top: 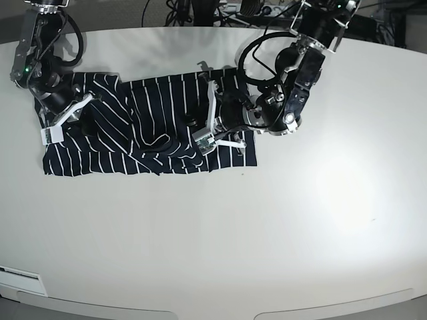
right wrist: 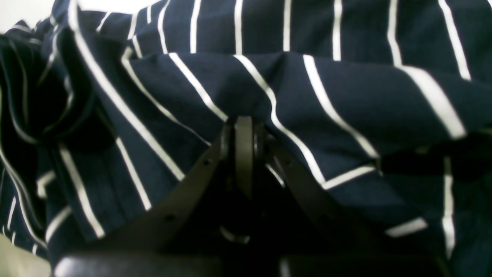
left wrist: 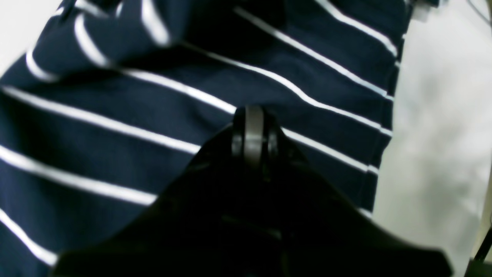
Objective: Fold the T-shirt properly
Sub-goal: 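Press and tuck the folded fabric with the left gripper toward the middle, then grasp both ends of the folded bundle with both grippers, then lift the bundle end with the right gripper and fold it toward the left gripper, then release the folded end with the right gripper and grasp the bundle sides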
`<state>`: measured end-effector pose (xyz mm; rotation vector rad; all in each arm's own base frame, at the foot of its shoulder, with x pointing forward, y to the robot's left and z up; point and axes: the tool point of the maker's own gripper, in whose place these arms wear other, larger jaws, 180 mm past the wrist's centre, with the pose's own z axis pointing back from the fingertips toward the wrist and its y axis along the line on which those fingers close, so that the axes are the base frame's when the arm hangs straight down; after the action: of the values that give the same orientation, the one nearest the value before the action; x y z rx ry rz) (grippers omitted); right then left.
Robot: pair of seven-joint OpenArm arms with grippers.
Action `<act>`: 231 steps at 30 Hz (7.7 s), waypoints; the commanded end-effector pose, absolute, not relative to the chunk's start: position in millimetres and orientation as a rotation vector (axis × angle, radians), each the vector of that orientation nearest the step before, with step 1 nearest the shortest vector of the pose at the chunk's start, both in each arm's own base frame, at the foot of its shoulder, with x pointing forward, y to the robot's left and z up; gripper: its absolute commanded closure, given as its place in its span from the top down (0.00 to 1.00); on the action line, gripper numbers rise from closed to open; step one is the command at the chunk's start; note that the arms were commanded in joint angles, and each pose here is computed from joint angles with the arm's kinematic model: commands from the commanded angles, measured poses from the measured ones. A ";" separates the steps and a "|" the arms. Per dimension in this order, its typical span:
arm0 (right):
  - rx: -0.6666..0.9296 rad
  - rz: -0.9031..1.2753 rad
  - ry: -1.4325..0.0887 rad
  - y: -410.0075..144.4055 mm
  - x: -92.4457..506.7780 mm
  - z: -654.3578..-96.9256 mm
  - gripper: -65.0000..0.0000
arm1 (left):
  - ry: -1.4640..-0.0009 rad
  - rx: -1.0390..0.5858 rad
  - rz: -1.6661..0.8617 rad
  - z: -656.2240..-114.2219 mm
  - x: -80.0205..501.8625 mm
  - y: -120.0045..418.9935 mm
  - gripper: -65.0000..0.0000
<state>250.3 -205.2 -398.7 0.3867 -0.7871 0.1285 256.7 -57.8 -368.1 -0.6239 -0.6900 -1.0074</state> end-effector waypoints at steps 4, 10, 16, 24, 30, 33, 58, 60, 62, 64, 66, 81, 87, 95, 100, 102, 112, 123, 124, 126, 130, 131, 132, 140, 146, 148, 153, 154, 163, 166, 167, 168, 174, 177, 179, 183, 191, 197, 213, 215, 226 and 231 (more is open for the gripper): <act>0.353 0.159 -0.730 -210.0 242.4 -405.7 0.00 | -0.722 -0.602 -1.037 -347.6 275.0 -68.7 0.00; 0.348 0.162 -0.719 -212.1 241.2 -406.5 0.00 | -0.624 -0.493 -1.057 -373.2 269.3 -32.7 0.00; 0.348 0.162 -0.719 -212.1 241.3 -406.4 0.00 | -0.523 -0.351 -1.060 -410.5 251.2 38.7 0.00; 0.350 0.160 -0.721 -211.8 241.5 -406.0 0.00 | -0.455 -0.277 -0.994 -428.7 234.8 83.1 0.00; 0.350 0.159 -0.720 -211.9 241.5 -406.0 0.00 | -0.579 -0.332 -0.945 -392.8 252.7 72.7 0.00; 0.349 0.158 -0.720 -212.1 241.6 -406.1 0.00 | -0.667 -0.385 -0.911 -364.7 262.7 65.6 0.00; 0.439 0.201 -0.798 -194.8 249.9 -385.2 0.19 | -0.703 -0.426 -0.677 -396.2 289.8 53.9 0.00; 0.443 0.223 -0.840 -190.0 256.8 -370.6 0.29 | -0.680 -0.389 -0.677 -403.8 288.5 64.5 0.00; 0.431 0.255 -0.888 -186.2 266.3 -353.2 0.36 | -0.671 -0.365 -0.668 -406.0 288.7 73.9 0.00; 0.417 0.288 -0.942 -181.7 276.3 -333.4 0.38 | -0.661 -0.340 -0.676 -407.2 288.7 84.4 0.00; 0.397 0.328 -0.991 -177.3 283.0 -314.9 0.38 | -0.641 -0.312 -0.685 -409.4 287.3 96.4 0.00; -0.016 0.119 -0.846 -265.2 288.4 -328.7 0.57 | -0.483 -0.235 -0.701 -431.3 245.0 160.0 0.00; 0.131 0.015 -0.760 -269.4 274.3 -361.3 0.57 | -0.469 -0.214 -0.702 -424.0 245.0 183.4 0.00; 0.457 -0.049 -0.635 -240.3 246.1 -396.3 0.57 | -0.542 -0.304 -0.622 -397.2 259.1 191.4 0.00; 0.542 0.011 -0.582 -212.4 234.0 -405.2 0.57 | -0.544 -0.325 -0.616 -393.1 259.2 191.9 0.00; 0.552 0.026 -0.570 -205.2 233.1 -407.6 0.57 | -0.544 -0.325 -0.616 -393.2 259.0 191.9 0.00; 0.617 0.117 -0.524 -164.9 227.9 -416.4 0.57 | -0.544 -0.325 -0.616 -393.2 259.0 191.9 0.00; 0.712 0.150 -0.548 -126.0 226.4 -415.7 0.57 | -0.553 -0.353 -0.605 -390.9 259.1 187.7 0.00; 0.726 0.159 -0.555 -120.6 226.0 -415.0 0.57 | -0.553 -0.354 -0.604 -390.8 259.1 187.6 0.00; 0.740 0.166 -0.562 -114.3 226.0 -414.5 0.57 | -0.553 -0.354 -0.604 -390.8 259.1 187.7 0.00; 0.704 0.169 -0.595 -119.8 233.2 -414.6 0.46 | -0.552 -0.351 -0.605 -390.9 259.1 188.2 0.00; 0.673 0.175 -0.595 -123.5 234.7 -417.6 0.36 | -0.552 -0.352 -0.605 -390.9 259.1 187.8 0.00; 0.643 0.179 -0.590 -127.2 236.6 -420.2 0.23 | -0.553 -0.354 -0.609 -390.6 259.0 187.6 0.00; 0.508 0.207 -0.588 -144.4 255.8 -421.2 0.00 | -0.566 -0.388 -0.617 -386.4 259.6 181.8 0.00; 0.279 0.221 -0.631 -183.0 277.0 -400.8 0.00 | -0.623 -0.467 -0.606 -369.0 270.7 169.8 0.04; 0.213 0.238 -0.658 -195.6 283.3 -387.5 0.00 | -0.647 -0.484 -0.602 -360.8 278.2 167.1 0.17; 0.022 0.265 -0.700 -229.8 294.1 -360.3 0.00 | -0.662 -0.497 -0.607 -345.2 293.0 164.6 0.36; -0.025 0.263 -0.704 -238.2 295.6 -355.9 0.00 | -0.661 -0.499 -0.610 -343.3 294.6 164.3 0.36; -0.321 0.235 -0.821 -284.1 310.6 -292.4 0.00 | -0.643 -0.516 -0.601 -348.3 287.5 162.4 0.36; -0.335 0.269 -0.905 -273.5 315.4 -262.9 0.00 | -0.636 -0.532 -0.592 -352.7 282.5 158.1 0.36; -0.330 0.282 -0.939 -267.4 316.6 -251.8 0.00 | -0.632 -0.539 -0.588 -354.7 280.1 156.4 0.36; -0.312 0.294 -0.975 -259.1 317.4 -241.1 0.00 | -0.631 -0.546 -0.584 -356.2 278.5 154.2 0.36; -0.008 0.363 -1.104 -190.2 311.7 -212.6 0.00 | -0.633 -0.583 -0.569 -360.1 274.6 141.2 0.36; 0.166 0.375 -1.123 -155.2 305.5 -215.6 0.00 | -0.636 -0.598 -0.564 -360.5 274.2 135.9 0.36; 0.235 0.357 -1.136 -139.4 303.6 -217.0 0.00 | -0.638 -0.608 -0.560 -360.6 273.5 133.3 0.36; 0.350 0.301 -1.164 -114.4 302.0 -216.0 0.00 | -0.645 -0.628 -0.553 -360.3 273.6 126.3 0.36; 0.604 0.319 -1.229 -57.0 292.1 -204.6 0.00 | -0.649 -0.639 -0.549 -360.5 273.5 122.1 0.36; 0.674 0.295 -1.137 -43.2 294.5 -235.4 0.00 | -0.649 -0.639 -0.549 -360.5 273.6 122.2 0.36; 0.972 0.619 -0.908 72.4 248.0 -283.1 0.63 | -0.653 -0.641 -0.548 -359.8 274.1 121.8 0.36; 1.034 0.695 -0.899 95.4 237.5 -272.3 0.62 | -0.661 -0.643 -0.545 -358.8 275.2 121.5 0.36; 0.944 0.991 -1.038 131.7 269.7 -218.5 0.18 | -0.667 -0.642 -0.545 -357.4 276.7 122.1 0.02; 0.567 0.806 -1.197 82.0 347.5 -214.9 0.00 | -0.650 -0.744 -0.619 -339.4 268.3 106.0 0.00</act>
<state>346.1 76.7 -233.7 0.5321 -1.1424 0.7983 257.3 107.3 -356.6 -0.7348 -0.5837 -0.5971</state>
